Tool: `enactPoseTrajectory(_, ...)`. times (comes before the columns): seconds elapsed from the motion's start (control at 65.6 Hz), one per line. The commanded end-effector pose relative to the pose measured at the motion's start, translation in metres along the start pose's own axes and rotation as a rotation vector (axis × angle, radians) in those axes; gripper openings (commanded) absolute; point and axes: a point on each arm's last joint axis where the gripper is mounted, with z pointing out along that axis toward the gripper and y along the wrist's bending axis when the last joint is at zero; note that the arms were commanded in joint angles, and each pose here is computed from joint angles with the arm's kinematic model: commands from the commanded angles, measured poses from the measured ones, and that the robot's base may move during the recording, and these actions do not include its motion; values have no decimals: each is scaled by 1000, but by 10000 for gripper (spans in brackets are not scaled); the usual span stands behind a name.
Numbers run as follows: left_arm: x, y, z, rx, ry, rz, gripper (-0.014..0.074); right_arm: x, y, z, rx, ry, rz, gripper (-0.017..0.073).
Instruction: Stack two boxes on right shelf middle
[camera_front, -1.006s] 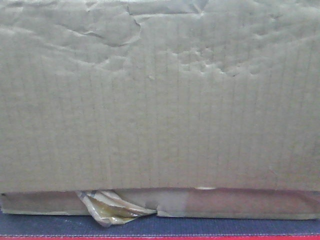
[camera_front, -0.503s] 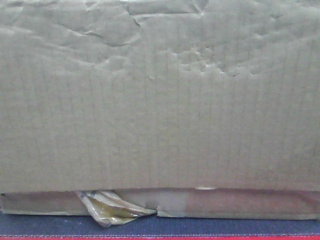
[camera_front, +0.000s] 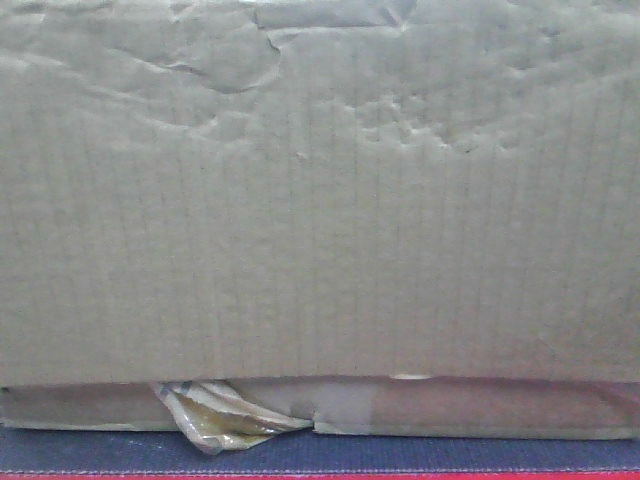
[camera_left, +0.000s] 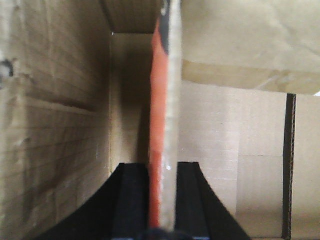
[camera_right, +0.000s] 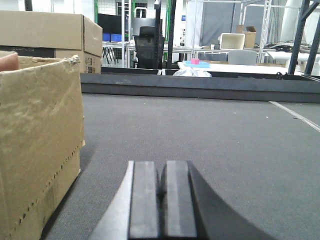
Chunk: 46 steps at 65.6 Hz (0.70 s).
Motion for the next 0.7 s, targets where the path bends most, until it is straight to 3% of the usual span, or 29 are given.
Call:
enactPoseTrajectory(0.0, 1, -2, -4, 29, -5, -16, -111, -2, 0, 0, 5, -24, -6, -161)
enactPoseTrajectory(0.152, 1, -3, -4, 34, -1, -18, -64, -2, 0, 0, 5, -24, -6, -161)
enactPoseTrajectory(0.32, 1, -3, -4, 34, -1, -18, 171, -2, 0, 0, 5, -24, -6, -161)
enactPoseTrajectory(0.457, 1, -3, -4, 35, -3, -19, 298, -2, 0, 0, 5, -24, -6, -161)
enactPoseTrajectory(0.686, -3, -4, -22, 94, -26, -35, 329, -2, 0, 0, 5, -24, -6, -161)
